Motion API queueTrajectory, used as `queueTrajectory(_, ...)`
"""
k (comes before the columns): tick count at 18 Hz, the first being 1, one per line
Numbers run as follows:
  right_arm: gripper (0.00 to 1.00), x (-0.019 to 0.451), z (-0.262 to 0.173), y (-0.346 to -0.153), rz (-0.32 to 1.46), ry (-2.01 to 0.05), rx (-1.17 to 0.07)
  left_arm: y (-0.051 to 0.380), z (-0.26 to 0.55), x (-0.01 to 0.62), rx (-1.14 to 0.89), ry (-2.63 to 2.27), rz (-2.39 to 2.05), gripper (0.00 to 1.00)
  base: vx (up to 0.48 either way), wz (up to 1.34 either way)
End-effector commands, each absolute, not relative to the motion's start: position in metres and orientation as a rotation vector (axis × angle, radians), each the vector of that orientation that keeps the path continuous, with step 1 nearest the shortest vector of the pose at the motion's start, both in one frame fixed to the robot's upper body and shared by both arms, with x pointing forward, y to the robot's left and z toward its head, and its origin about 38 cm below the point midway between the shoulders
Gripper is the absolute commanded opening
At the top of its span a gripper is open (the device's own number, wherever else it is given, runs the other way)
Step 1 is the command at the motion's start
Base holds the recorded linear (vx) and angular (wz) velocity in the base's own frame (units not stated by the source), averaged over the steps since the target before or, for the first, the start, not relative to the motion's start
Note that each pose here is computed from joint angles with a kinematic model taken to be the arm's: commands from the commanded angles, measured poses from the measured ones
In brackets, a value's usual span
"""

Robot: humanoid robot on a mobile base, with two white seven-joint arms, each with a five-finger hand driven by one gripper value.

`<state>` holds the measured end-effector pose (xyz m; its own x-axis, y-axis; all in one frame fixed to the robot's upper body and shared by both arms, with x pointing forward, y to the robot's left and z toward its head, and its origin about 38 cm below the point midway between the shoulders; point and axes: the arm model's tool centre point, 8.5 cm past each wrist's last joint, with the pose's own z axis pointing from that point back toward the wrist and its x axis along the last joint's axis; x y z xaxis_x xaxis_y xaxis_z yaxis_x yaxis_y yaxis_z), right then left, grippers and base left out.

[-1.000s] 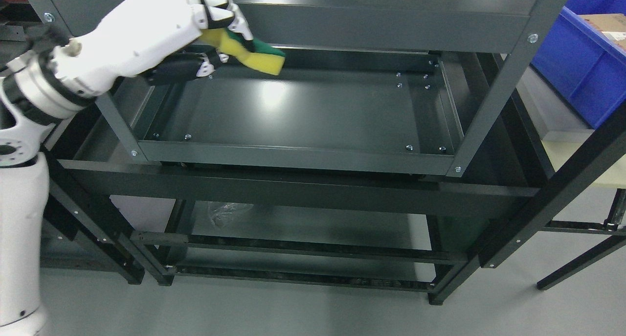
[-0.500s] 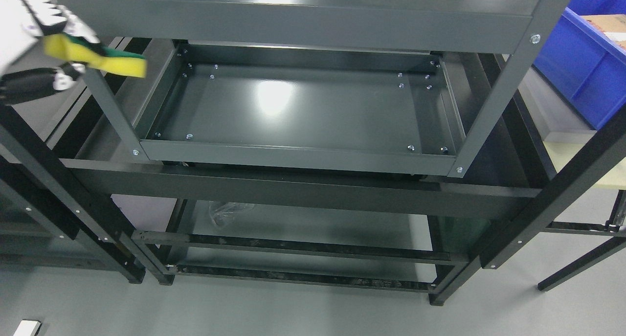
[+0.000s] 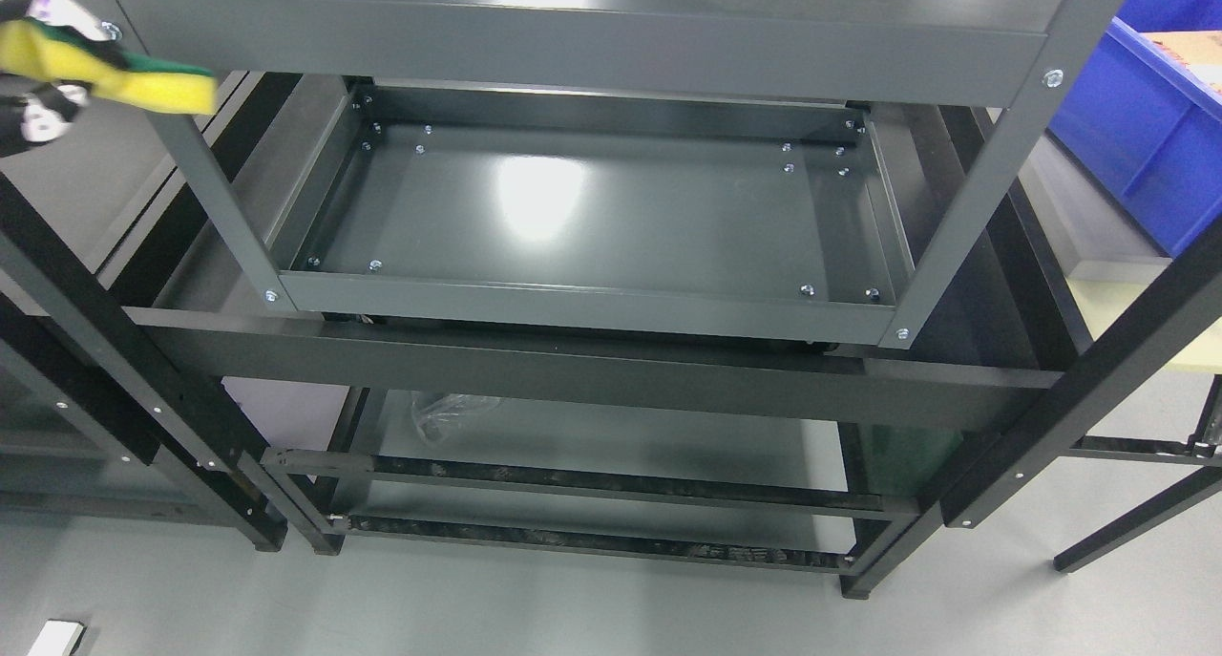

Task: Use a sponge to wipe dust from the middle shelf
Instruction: 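Wipe the sponge back across the shelf toward the far right post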

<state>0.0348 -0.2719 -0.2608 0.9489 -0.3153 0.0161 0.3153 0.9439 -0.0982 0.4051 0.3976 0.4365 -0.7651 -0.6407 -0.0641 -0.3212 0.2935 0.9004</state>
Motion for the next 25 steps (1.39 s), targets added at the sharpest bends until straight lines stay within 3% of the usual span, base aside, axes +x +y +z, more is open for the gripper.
queueTrajectory(1, 1.00, 0.040, -0.260, -0.284, -0.322, -0.019, -0.118, 0.229, 0.382, 0.452, 0.418, -2.414, -1.584, 0.00, 0.000, 0.00)
queueTrajectory(6, 1.00, 0.041, -0.260, -0.284, -0.322, -0.021, -0.118, 0.112, 0.396, 0.445, 0.300, -2.542, -1.662, 0.00, 0.000, 0.00)
queueTrajectory(9, 1.00, 0.040, -0.260, -0.284, -0.322, -0.019, -0.118, 0.089, 0.407, 0.445, 0.411, -2.481, -1.825, 0.00, 0.000, 0.00)
queueTrajectory(11, 1.00, 0.041, -0.260, -0.284, -0.322, -0.021, -0.118, 0.059, 0.396, 0.435, 0.342, -2.463, -1.946, 0.00, 0.000, 0.00)
queueTrajectory(25, 1.00, 0.041, -0.260, -0.284, -0.322, -0.021, -0.118, -0.011, 0.400, 0.394, 0.125, -2.764, -1.889, 0.00, 0.000, 0.00)
